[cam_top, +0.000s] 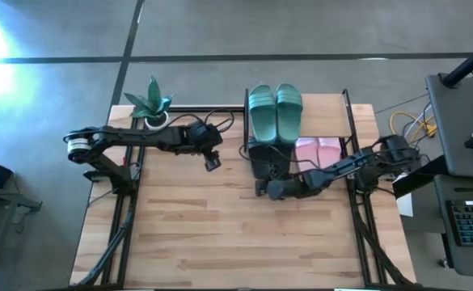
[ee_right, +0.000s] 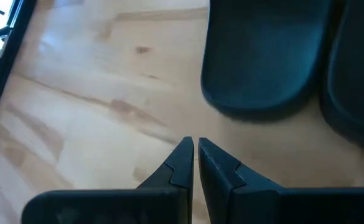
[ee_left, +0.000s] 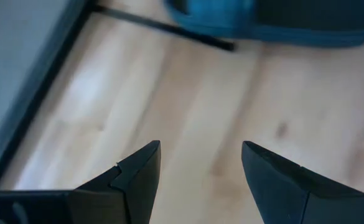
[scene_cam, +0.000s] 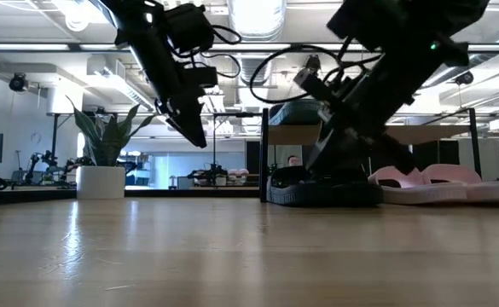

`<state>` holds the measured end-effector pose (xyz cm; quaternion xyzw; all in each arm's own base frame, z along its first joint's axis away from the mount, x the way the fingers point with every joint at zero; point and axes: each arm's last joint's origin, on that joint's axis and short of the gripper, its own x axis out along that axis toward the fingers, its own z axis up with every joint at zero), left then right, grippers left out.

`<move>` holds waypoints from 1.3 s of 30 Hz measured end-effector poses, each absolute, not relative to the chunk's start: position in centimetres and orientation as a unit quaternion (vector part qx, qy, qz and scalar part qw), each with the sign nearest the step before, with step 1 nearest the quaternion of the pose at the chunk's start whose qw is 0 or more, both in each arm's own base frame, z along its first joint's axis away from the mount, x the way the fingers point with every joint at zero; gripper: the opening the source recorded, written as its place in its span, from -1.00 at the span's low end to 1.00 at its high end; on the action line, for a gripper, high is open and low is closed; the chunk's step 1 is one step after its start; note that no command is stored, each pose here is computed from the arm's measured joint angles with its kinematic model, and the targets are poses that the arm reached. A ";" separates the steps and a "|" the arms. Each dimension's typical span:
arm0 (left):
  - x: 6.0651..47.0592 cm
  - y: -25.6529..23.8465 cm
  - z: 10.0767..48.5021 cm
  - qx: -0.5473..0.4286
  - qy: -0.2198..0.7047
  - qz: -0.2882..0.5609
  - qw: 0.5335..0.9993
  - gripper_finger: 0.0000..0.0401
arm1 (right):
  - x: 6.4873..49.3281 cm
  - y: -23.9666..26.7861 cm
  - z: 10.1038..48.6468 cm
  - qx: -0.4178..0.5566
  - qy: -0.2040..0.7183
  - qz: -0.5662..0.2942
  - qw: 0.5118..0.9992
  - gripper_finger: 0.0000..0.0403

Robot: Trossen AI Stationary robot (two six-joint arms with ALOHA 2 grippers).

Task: Pick and place slides into the shelf
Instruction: Adjust the slides under the shelf

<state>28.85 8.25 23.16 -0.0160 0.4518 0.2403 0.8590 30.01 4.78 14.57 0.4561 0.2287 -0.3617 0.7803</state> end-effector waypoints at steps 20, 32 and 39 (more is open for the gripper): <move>36.9 0.9 18.5 -0.096 0.329 0.000 0.939 0.00 | 17.6 8.0 22.2 0.472 0.226 -0.449 0.724 -0.92; 41.6 -0.6 15.8 -0.084 0.321 0.086 0.940 -0.94 | 15.0 8.0 23.6 0.444 0.255 -0.412 0.754 -0.96; 43.2 -0.2 15.6 -0.087 0.316 0.082 0.941 -0.99 | 14.1 8.1 23.7 0.427 0.269 -0.407 0.761 -0.96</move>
